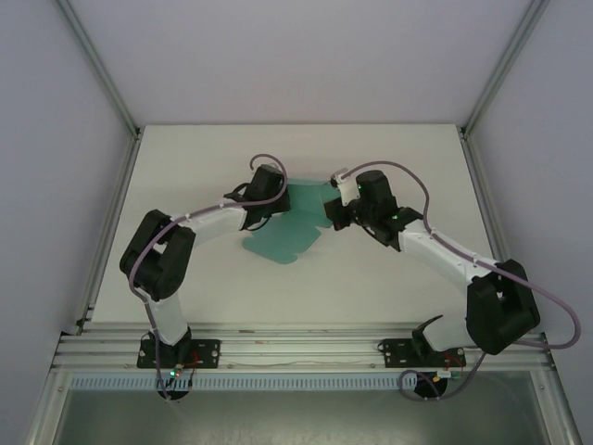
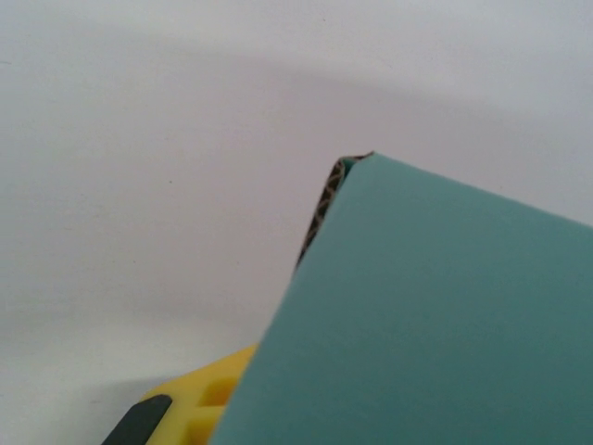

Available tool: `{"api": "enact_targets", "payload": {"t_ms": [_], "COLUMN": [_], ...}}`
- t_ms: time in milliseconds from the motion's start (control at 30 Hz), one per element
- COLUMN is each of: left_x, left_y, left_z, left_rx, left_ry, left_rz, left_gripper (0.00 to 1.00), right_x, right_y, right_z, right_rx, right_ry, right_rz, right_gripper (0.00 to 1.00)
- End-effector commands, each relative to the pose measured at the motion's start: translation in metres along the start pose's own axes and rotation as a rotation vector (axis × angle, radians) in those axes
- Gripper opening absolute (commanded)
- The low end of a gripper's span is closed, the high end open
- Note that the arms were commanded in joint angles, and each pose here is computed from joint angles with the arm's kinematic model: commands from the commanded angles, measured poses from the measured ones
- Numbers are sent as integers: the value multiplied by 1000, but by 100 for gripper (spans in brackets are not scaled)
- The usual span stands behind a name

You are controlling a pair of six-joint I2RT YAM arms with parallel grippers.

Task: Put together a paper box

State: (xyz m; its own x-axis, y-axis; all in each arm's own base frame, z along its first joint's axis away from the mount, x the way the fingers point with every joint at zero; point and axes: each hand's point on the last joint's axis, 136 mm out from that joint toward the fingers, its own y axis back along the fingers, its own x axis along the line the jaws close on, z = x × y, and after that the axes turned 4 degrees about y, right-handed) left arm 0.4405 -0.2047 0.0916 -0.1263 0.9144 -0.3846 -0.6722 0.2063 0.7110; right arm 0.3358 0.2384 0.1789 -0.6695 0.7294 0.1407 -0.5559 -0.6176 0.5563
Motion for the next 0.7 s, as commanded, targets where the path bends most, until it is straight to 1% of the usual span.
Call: {"api": "enact_targets", "payload": {"t_ms": [0, 100, 133, 200, 267, 333, 400, 467, 533, 567, 667], "left_x": [108, 89, 86, 85, 86, 80, 61, 39, 23, 15, 10], "left_y": [-1, -4, -2, 1, 6, 8, 7, 11, 19, 24, 35], "left_z": [13, 16, 19, 22, 25, 26, 23, 17, 15, 13, 14], "left_rx": [-110, -102, -110, -115, -126, -123, -111, -94, -95, -97, -109], "left_ry": [104, 80, 82, 69, 59, 26, -29, -79, -103, -120, -118], "left_rz": [445, 337, 322, 323, 339, 309, 182, 35, -70, -124, -200], "left_gripper": [3, 5, 5, 7, 11, 14, 20, 33, 43, 44, 50], "right_x": [21, 21, 21, 24, 26, 26, 24, 22, 22, 24, 26], "right_y": [19, 18, 19, 21, 25, 26, 25, 23, 23, 23, 27], "right_z": [26, 26, 26, 29, 30, 31, 30, 28, 27, 27, 28], "right_rx": [-95, -94, -94, -104, -112, -117, -111, -103, -98, -98, -103], "right_ry": [12, 7, 8, 6, 7, 6, -2, -7, -15, -13, -9], "right_rz": [65, 67, 70, 82, 90, 90, 77, 71, 76, 86, 103], "right_gripper": [0, 0, 0, 0, 0, 0, 0, 0, 0, 0, 0]}}
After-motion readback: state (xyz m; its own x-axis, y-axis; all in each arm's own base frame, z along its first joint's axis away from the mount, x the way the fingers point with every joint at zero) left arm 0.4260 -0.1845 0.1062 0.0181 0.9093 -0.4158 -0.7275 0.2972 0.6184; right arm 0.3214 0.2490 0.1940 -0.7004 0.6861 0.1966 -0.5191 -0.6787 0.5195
